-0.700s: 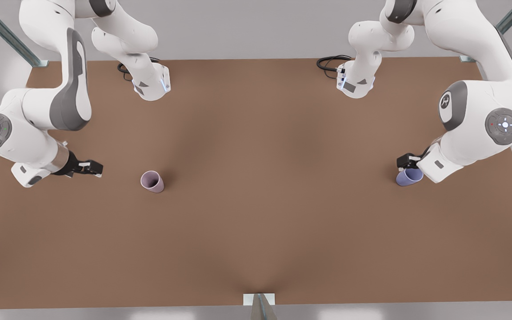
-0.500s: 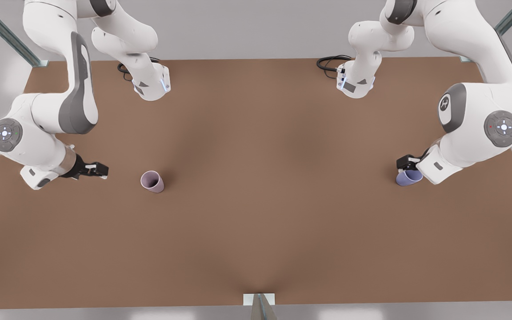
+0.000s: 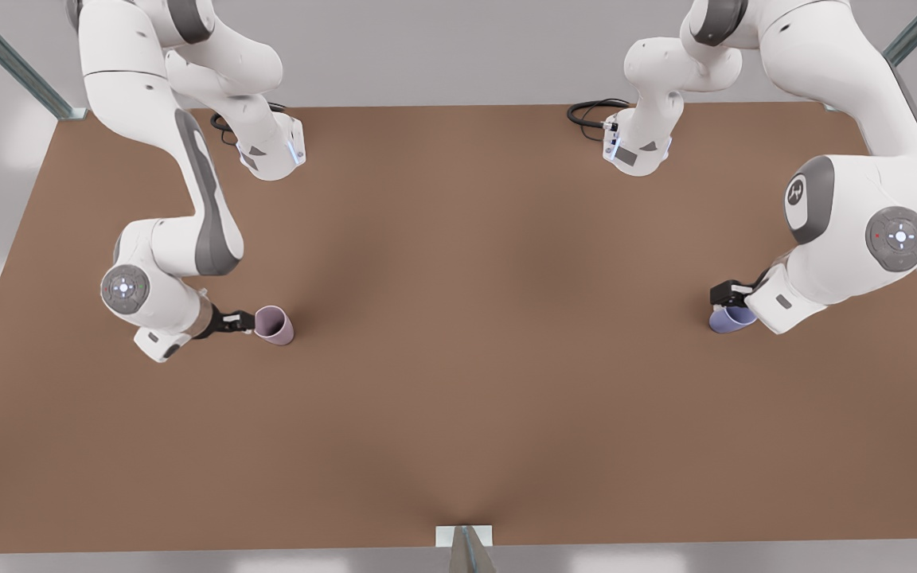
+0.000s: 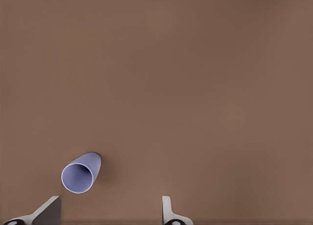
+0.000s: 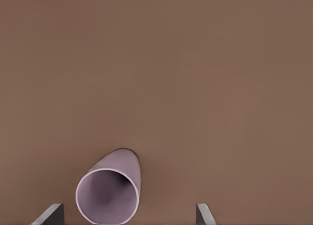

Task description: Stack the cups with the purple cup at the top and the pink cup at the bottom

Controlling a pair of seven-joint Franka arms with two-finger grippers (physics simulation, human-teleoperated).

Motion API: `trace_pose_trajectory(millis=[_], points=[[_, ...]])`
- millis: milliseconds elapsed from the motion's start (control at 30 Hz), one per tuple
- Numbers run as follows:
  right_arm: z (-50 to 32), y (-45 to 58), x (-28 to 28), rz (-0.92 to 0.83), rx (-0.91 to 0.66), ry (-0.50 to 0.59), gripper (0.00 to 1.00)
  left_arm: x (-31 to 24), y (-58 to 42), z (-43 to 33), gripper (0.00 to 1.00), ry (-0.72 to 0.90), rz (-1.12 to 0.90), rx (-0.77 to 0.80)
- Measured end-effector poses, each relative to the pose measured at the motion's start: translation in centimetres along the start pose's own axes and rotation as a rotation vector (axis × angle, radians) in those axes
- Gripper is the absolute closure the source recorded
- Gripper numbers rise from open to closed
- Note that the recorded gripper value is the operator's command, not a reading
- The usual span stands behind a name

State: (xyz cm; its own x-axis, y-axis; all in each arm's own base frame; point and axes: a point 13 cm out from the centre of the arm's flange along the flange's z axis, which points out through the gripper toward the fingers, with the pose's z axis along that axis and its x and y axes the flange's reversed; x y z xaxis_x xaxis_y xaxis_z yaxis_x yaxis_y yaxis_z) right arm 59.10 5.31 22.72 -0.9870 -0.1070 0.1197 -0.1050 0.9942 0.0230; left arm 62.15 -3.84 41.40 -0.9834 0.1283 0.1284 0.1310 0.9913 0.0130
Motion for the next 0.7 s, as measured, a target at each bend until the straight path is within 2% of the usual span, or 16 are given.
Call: trace_pose_trajectory(millis=[300,700], points=[[6.8,-0.7,3.5,-0.020,-0.003,0.050,0.00,-0.1,0.2,0.9,0.00,0.016,0.001,-0.001],[11.5,-0.2,2.4,-0.085,-0.008,-0.005,0.00,-0.3,0.5,1.5,0.00,0.023,-0.001,0.000]])
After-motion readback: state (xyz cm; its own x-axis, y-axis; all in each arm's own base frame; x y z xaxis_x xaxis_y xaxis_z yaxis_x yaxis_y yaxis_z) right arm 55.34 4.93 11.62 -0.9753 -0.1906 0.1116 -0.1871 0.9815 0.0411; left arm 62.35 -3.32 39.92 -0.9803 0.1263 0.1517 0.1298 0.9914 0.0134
